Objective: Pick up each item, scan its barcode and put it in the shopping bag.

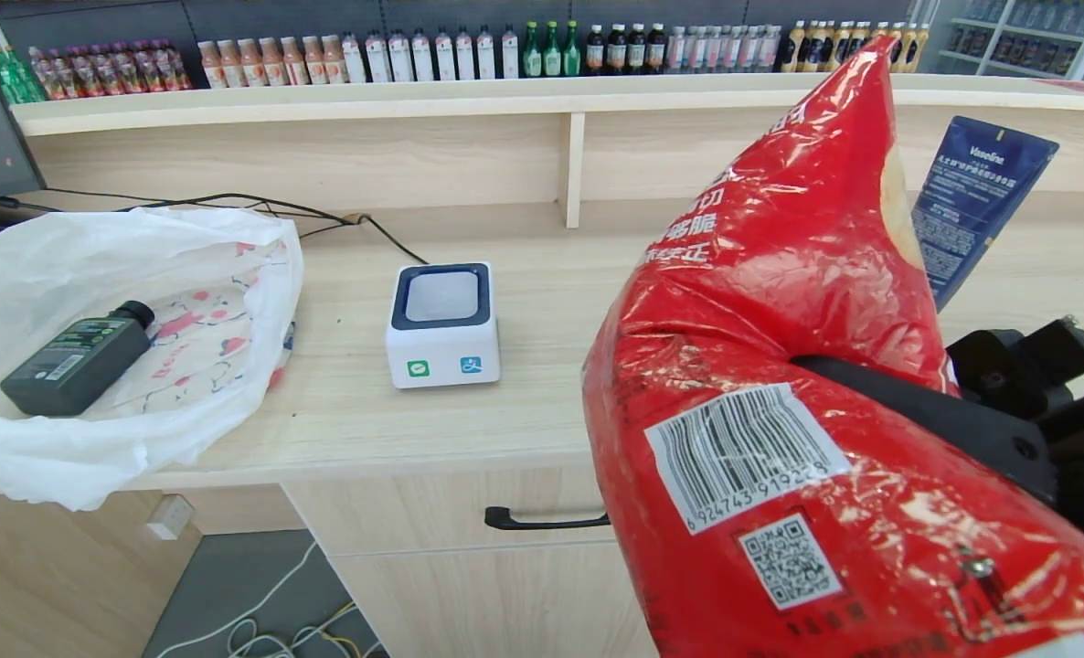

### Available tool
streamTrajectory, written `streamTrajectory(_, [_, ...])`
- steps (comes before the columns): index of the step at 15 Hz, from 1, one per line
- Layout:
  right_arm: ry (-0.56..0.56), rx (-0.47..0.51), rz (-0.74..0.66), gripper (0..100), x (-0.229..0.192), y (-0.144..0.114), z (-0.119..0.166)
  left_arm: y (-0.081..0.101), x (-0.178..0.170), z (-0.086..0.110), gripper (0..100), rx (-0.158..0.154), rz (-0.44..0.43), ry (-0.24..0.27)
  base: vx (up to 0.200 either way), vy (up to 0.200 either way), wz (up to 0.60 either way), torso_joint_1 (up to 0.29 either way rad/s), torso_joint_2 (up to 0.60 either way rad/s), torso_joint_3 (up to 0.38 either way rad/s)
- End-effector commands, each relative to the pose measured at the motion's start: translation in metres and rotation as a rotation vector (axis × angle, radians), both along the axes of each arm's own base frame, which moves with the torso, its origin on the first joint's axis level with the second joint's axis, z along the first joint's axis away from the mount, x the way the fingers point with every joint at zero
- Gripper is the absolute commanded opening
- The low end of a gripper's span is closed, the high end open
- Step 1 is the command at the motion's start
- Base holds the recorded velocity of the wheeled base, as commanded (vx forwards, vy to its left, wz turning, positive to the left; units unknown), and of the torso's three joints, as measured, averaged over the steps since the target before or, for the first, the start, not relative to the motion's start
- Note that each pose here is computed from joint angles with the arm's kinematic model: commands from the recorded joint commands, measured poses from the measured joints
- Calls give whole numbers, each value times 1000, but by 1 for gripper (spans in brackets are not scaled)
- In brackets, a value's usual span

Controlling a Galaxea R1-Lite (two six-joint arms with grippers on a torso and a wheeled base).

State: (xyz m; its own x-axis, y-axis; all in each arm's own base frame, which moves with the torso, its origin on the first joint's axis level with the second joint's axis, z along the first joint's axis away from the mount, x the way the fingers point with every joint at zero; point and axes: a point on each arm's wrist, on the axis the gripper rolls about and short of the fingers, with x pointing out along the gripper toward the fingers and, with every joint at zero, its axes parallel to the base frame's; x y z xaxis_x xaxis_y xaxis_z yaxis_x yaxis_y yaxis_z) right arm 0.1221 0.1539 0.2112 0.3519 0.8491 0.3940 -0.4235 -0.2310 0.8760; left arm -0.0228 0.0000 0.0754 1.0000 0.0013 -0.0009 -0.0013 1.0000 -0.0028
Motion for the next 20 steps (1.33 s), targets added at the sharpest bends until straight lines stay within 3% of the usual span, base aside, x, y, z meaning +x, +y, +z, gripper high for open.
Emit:
streamTrajectory(1, [-5,-7,-8,0,0,1,-1,0,0,0,100,0,0,1,0,0,0,0,0,0])
streamTrajectory(7, [-116,-82,-65,0,1,2,-7,0,0,0,100,0,0,1,0,0,0,0,0,0])
streamTrajectory(13, [-487,-317,-193,0,10,13,-25,0,0,0,100,0,0,-1,0,0,0,0,0,0])
streamTrajectory(16, [-608,-367,-244,0,11,15,-25,0,0,0,100,0,0,1,0,0,0,0,0,0])
streamTrajectory(20, [-761,-590,-381,0,16,18,-25,0,0,0,100,0,0,-1,0,0,0,0,0,0])
